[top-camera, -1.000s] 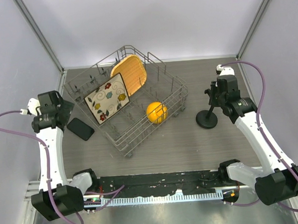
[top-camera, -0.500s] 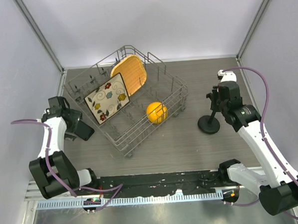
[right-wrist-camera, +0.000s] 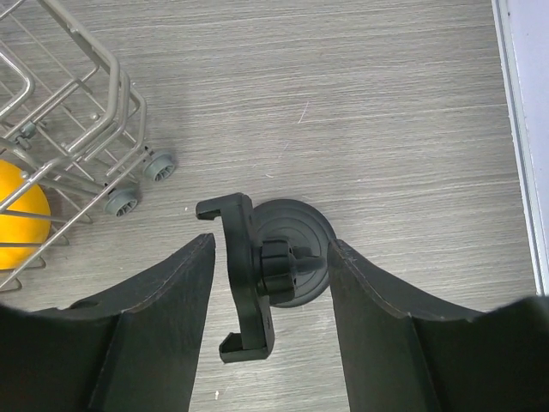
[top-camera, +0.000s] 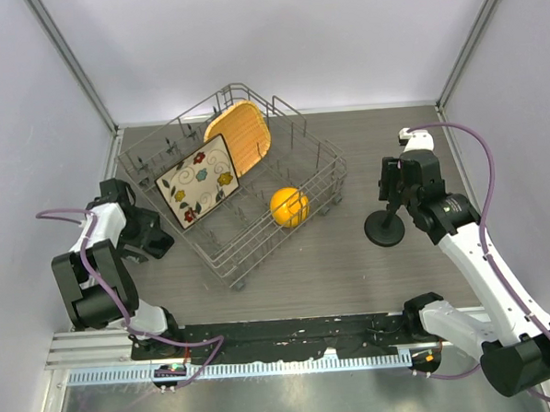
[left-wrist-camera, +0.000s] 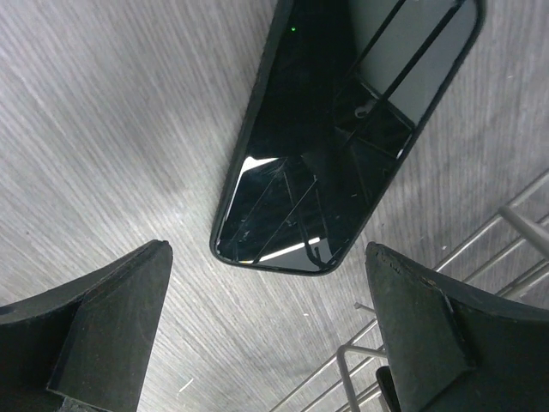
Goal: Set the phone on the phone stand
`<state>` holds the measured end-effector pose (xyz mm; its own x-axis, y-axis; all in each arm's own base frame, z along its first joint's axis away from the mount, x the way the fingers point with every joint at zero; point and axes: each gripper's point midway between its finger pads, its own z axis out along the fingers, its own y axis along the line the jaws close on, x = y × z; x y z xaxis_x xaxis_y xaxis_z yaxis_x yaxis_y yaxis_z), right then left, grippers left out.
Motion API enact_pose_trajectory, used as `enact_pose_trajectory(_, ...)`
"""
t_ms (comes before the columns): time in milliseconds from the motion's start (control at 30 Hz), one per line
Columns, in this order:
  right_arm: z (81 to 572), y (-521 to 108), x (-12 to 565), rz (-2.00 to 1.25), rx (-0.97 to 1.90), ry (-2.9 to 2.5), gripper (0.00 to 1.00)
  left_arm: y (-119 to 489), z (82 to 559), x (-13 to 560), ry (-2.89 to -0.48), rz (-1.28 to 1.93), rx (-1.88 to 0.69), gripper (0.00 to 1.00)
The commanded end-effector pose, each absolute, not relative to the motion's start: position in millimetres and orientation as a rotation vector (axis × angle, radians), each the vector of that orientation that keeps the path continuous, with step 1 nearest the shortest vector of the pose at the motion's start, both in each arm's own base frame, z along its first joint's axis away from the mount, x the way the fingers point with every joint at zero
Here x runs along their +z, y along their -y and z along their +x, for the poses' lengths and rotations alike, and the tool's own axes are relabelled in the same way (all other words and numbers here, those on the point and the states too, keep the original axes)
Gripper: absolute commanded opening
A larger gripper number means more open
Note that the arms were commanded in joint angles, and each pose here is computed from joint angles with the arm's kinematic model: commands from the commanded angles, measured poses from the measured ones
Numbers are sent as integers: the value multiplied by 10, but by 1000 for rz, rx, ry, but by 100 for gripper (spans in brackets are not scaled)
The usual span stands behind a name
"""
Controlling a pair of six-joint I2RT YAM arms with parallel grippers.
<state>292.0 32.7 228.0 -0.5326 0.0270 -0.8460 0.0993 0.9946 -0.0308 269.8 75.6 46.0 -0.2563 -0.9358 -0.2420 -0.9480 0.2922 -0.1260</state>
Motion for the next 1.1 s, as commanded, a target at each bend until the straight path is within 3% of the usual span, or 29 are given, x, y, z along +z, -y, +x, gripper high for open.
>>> enact_pose_trajectory(0,2973,-348,2499,106,-65,-2048,61,-860,2883,566,-2223,-1636,34,100)
enact_pose_trajectory(1067,2961,-468,2536,56,-2,-2046,61,-798,3193,385,-2244,-1610,-96,100)
